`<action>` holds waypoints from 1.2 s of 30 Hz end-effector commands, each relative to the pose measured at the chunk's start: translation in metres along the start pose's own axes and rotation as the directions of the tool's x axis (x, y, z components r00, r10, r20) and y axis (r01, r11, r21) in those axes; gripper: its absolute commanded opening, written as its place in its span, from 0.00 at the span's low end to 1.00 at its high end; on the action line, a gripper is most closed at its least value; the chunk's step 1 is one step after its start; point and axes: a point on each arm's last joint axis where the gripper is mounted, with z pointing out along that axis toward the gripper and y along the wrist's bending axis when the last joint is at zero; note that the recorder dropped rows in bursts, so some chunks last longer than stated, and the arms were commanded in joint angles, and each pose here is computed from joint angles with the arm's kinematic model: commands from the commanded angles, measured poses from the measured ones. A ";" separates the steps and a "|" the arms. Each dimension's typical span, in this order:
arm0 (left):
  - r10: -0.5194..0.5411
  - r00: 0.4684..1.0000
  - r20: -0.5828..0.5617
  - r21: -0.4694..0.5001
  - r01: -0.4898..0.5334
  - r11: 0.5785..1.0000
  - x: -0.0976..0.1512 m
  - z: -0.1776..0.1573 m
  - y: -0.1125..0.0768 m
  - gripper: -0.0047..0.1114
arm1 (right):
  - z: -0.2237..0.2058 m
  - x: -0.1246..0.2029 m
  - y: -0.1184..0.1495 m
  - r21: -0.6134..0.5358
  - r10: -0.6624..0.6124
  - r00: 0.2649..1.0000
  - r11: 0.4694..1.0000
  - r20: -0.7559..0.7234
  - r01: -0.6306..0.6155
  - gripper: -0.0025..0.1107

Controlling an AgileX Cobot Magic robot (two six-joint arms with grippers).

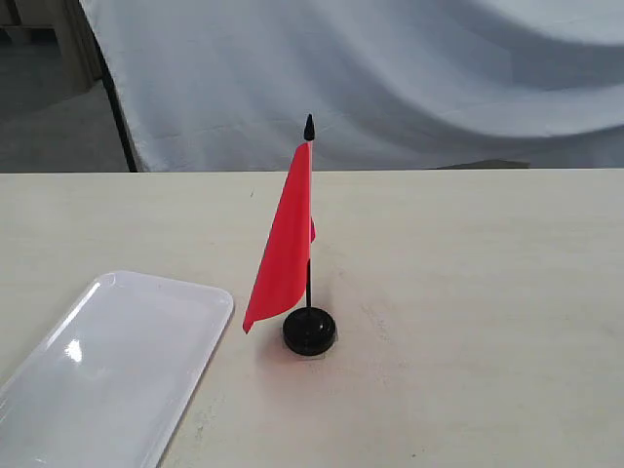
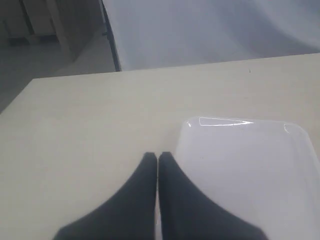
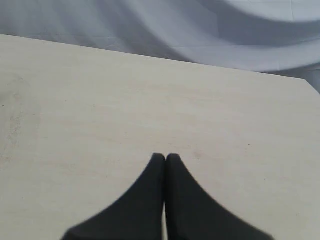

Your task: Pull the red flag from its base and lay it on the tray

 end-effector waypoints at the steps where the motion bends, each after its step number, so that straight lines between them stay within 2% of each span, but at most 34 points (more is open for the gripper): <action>1: -0.002 1.000 0.003 -0.004 0.002 1.000 0.000 0.000 0.000 0.05 | 0.000 -0.001 0.000 0.004 -0.005 1.000 1.000 0.011 0.005 0.02; 13: -0.002 1.000 0.003 -0.004 0.002 1.000 0.000 0.000 0.000 0.05 | 0.000 -0.001 0.000 0.004 -0.005 1.000 1.000 0.011 0.005 0.02; 18: -0.002 1.000 0.003 -0.004 0.002 1.000 0.000 0.000 0.000 0.05 | 0.000 -0.003 -0.002 0.029 -0.092 0.995 0.995 0.032 0.091 0.02; 28: -0.002 1.000 0.003 -0.004 0.002 1.000 0.000 0.000 0.000 0.05 | 0.000 -0.003 -0.003 0.034 -0.112 0.993 0.993 0.039 0.111 0.02; 30: -0.002 1.000 0.003 -0.004 0.002 1.000 0.000 0.000 0.000 0.05 | -0.001 -0.011 -0.003 0.059 -0.189 0.975 0.981 0.115 0.184 0.02; 33: -0.002 1.000 0.003 -0.004 0.002 1.000 0.000 0.000 0.000 0.05 | -0.007 -0.034 0.000 0.083 -0.221 0.901 0.975 0.374 0.205 0.02; 36: -0.002 1.000 0.003 -0.004 0.002 1.000 0.000 0.000 0.000 0.05 | -0.020 -0.056 0.005 0.095 -0.212 0.757 0.976 0.618 0.196 0.02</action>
